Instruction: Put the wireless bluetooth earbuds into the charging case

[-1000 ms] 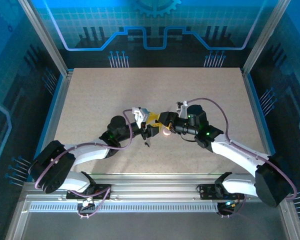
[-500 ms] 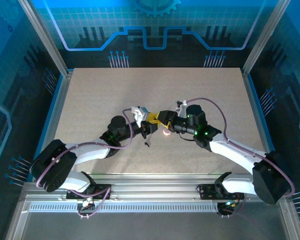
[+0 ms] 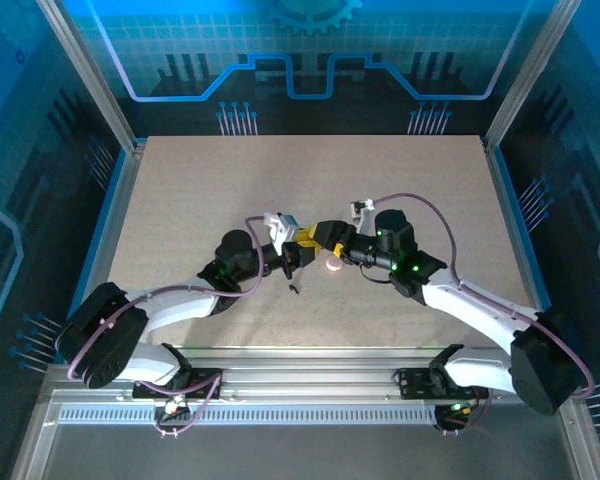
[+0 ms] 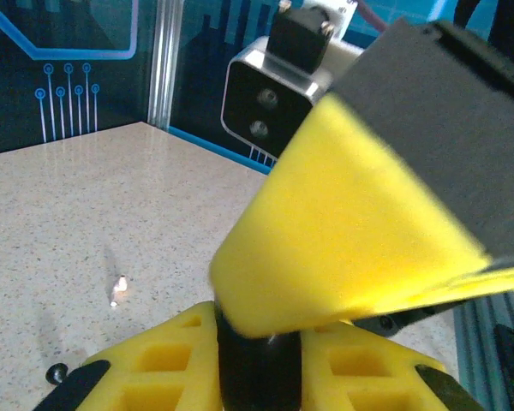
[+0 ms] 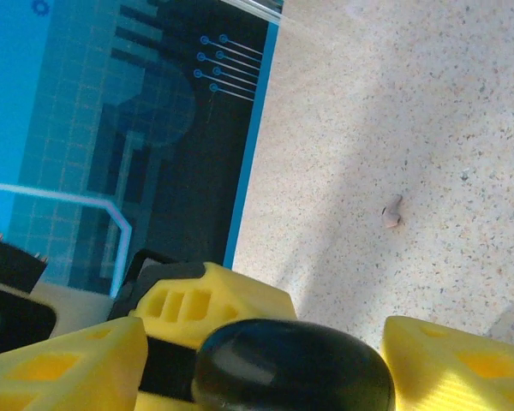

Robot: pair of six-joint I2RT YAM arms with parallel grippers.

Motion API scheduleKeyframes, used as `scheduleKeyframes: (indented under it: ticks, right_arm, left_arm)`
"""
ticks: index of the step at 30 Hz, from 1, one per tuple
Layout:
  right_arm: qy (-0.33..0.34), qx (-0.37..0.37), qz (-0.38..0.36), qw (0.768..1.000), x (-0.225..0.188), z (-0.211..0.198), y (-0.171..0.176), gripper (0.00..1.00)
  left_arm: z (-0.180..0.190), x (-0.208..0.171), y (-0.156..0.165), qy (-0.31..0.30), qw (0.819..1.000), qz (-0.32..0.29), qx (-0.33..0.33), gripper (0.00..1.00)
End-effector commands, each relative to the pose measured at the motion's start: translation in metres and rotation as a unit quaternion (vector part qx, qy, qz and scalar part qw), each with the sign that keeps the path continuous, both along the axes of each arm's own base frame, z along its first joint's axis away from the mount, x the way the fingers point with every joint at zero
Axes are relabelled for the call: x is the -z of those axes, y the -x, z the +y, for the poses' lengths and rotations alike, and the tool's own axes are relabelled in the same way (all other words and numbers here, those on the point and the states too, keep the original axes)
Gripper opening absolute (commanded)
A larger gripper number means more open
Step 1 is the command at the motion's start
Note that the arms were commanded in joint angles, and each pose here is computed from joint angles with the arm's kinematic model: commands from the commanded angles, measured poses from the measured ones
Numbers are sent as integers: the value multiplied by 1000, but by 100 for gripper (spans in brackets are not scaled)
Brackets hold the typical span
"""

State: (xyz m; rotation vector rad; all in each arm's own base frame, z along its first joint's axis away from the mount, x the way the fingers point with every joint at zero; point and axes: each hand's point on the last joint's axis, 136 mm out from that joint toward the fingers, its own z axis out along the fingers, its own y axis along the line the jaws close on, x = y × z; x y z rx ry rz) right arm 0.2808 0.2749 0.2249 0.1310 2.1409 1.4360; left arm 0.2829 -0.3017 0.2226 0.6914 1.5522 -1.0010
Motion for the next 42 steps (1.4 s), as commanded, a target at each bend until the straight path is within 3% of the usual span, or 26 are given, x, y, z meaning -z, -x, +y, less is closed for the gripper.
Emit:
scheduleKeyframes:
  ticks: [1, 7, 16, 20, 23, 27, 31, 42]
  right_arm:
    - [23, -24, -89, 995, -33, -9, 4, 76]
    - [58, -89, -229, 968, -63, -29, 15, 75]
    - [133, -233, -452, 851, -76, -35, 51, 67]
    - [140, -305, -492, 803, -77, -36, 70, 65]
    - [140, -350, -497, 782, -75, -38, 82, 64]
    - [144, -375, -497, 769, -77, -38, 85, 61]
    - [141, -387, -494, 766, -76, -37, 83, 51]
    - [130, -412, -477, 766, -74, -30, 83, 45]
  left_arm:
    - [-4, -28, 10, 23, 999, -13, 28, 14]
    - [-3, -41, 22, 29, 998, -14, 55, 14]
    - [-10, -66, 51, 37, 989, -44, 138, 15]
    - [-13, -77, 59, 45, 983, -56, 167, 15]
    - [-14, -82, 63, 47, 980, -63, 180, 15]
    - [-14, -86, 68, 47, 977, -77, 193, 16]
    - [-12, -89, 71, 49, 976, -87, 193, 16]
    - [-9, -96, 73, 53, 975, -109, 187, 16]
